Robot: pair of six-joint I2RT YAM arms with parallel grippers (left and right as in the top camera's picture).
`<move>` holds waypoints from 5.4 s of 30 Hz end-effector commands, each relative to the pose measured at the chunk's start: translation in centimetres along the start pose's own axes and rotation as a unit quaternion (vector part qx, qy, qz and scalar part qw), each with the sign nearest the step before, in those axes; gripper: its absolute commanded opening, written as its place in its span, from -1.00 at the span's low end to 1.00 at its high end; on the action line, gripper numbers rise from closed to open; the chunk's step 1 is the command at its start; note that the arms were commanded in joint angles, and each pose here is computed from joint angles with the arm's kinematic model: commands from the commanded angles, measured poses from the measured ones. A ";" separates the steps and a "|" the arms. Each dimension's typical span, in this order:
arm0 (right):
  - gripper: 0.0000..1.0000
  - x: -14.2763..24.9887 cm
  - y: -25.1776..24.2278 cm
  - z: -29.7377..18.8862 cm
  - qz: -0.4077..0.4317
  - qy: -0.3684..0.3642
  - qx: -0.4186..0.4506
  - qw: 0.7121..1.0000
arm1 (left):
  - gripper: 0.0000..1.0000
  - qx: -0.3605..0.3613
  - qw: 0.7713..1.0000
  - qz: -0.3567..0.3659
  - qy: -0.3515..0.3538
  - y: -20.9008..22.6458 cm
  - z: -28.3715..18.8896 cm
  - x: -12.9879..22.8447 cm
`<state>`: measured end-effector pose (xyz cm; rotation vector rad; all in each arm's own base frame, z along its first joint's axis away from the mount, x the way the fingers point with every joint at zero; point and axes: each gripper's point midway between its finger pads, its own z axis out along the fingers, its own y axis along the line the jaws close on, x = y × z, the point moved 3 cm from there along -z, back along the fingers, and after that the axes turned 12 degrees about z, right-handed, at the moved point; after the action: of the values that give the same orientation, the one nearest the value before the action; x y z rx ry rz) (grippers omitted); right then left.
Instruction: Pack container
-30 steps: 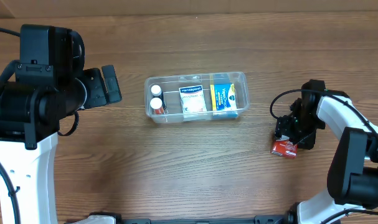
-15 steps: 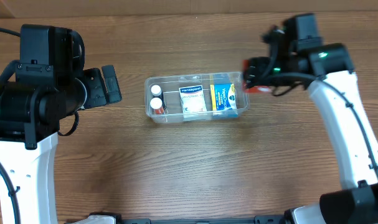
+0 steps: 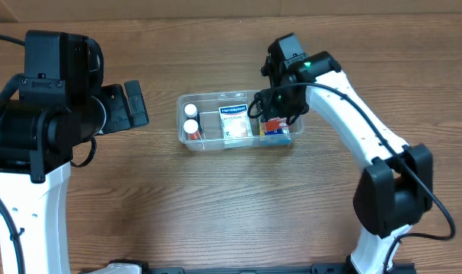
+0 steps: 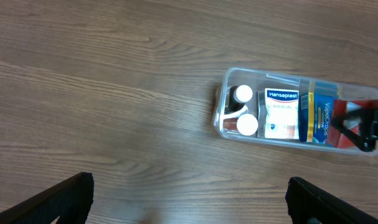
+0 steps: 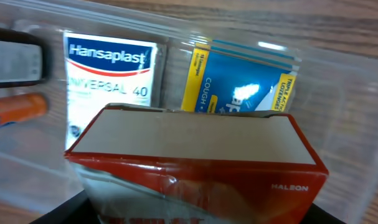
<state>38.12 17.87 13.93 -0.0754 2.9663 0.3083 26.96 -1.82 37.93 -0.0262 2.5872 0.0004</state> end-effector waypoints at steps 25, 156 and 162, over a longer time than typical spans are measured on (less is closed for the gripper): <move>1.00 -1.6 -10.3 -15.8 0.128 -0.197 0.039 0.971 | 1.00 -0.004 1.000 0.007 0.013 -0.1 4.8 -0.4; 1.00 16.4 -12.7 -8.8 -0.004 -0.629 -0.061 0.775 | 1.00 0.005 0.884 0.109 -0.455 0.1 15.9 16.2; 1.00 16.4 -12.7 -8.8 -0.004 -0.629 -0.061 0.775 | 1.00 0.005 0.884 0.109 -0.454 0.1 15.9 16.2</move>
<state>21.39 3.19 17.35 0.0807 1.6017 0.3587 21.57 -1.84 15.76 0.2027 1.6433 0.0666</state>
